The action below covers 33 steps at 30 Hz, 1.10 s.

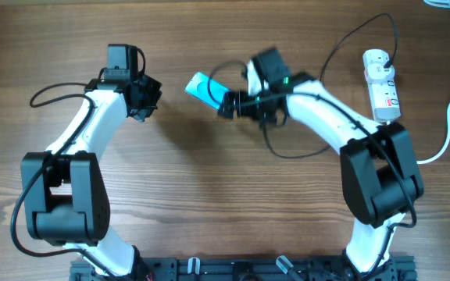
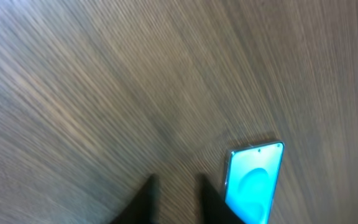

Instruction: Plug charger to phone and switch on socket

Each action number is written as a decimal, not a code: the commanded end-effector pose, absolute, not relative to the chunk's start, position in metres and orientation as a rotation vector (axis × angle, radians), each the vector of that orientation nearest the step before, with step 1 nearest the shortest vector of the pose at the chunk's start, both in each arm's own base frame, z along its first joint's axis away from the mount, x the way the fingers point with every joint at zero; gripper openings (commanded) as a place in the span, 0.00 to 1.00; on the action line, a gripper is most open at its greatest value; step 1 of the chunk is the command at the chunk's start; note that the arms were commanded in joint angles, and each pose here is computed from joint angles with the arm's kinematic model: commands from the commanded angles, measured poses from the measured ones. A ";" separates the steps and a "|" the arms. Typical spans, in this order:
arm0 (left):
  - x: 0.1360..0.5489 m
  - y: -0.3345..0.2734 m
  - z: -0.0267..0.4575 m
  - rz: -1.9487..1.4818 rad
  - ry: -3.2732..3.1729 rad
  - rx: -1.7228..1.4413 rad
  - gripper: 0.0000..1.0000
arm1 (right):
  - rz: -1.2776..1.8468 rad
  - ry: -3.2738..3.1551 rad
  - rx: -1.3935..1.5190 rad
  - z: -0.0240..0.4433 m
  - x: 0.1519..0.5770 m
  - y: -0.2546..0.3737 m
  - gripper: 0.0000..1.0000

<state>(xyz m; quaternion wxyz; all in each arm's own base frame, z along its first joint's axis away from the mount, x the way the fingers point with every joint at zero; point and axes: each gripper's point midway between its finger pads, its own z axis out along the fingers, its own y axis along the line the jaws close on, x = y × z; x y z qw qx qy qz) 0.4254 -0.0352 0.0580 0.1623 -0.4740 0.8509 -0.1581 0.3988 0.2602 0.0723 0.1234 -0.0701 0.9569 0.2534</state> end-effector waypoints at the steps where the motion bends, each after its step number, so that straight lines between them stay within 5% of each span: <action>1: 0.426 -0.027 0.057 -0.369 2.460 -1.236 0.56 | 0.555 2.511 -0.429 0.129 0.458 0.261 1.00; 3: 0.426 -0.028 0.057 -0.358 2.493 -1.156 0.80 | 0.573 2.386 -0.556 0.139 0.470 0.273 0.86; 5: 0.427 -0.030 0.058 -0.366 2.512 -1.098 0.91 | 0.556 2.356 -0.675 0.123 0.472 0.280 0.82; 9: 0.436 -0.051 0.065 -0.496 2.538 -0.941 0.89 | 0.529 2.408 -0.808 0.046 0.471 0.297 0.98; 13: 0.441 -0.062 0.065 -0.512 2.533 -0.901 0.92 | 0.604 2.448 -0.831 0.014 0.464 0.305 0.98; 26: 0.457 -0.098 0.027 -0.624 2.569 -0.820 0.84 | 1.007 2.857 -0.791 0.002 0.356 0.315 0.95; 33: 0.461 -0.140 0.037 -0.671 2.571 -0.467 0.86 | 0.678 3.031 -0.572 -0.010 0.361 0.279 0.89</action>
